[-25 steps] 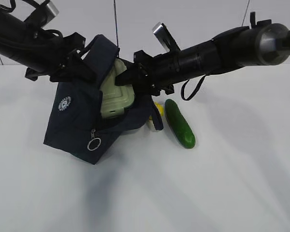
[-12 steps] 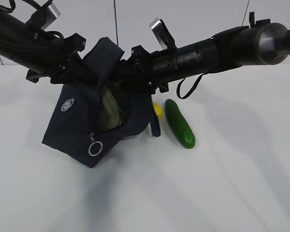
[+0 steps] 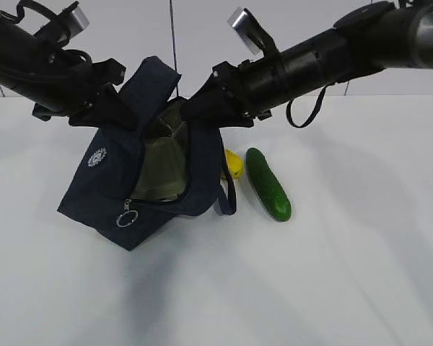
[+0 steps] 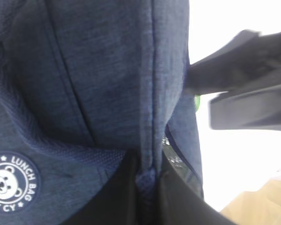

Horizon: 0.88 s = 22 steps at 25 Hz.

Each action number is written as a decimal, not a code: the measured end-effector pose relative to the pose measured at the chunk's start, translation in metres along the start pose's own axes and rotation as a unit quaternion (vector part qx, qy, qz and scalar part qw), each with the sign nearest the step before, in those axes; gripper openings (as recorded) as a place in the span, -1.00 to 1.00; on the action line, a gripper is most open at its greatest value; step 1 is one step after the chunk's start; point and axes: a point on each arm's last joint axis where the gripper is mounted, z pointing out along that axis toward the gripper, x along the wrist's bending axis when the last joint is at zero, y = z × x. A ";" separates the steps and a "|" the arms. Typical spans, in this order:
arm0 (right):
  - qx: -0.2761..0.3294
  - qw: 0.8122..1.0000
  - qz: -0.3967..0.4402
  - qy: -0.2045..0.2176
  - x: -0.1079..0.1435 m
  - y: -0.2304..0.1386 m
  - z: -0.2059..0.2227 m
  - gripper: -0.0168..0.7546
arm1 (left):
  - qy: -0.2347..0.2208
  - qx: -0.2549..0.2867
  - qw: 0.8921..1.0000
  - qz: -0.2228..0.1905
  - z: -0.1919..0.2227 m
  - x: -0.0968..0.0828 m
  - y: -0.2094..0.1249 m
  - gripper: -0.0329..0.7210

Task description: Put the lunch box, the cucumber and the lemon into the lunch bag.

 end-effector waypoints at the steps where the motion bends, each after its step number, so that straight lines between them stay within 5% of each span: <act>1: 0.006 1.000 -0.009 -0.009 0.000 0.001 -0.005 0.10 | 0.002 0.000 1.000 0.001 0.000 0.000 0.000 -0.87; 13: 0.154 0.966 -0.016 -0.206 -0.018 -0.003 -0.046 0.10 | 0.023 0.007 0.999 0.023 0.000 0.004 -0.001 -0.87; 18: 0.144 0.948 0.031 -0.282 -0.031 -0.003 -0.051 0.10 | 0.023 0.006 0.999 0.024 0.000 0.004 -0.001 -0.87; 22: 0.140 0.944 0.050 -0.293 -0.042 -0.006 -0.045 0.20 | 0.023 0.006 0.999 0.024 0.000 0.004 -0.001 -0.87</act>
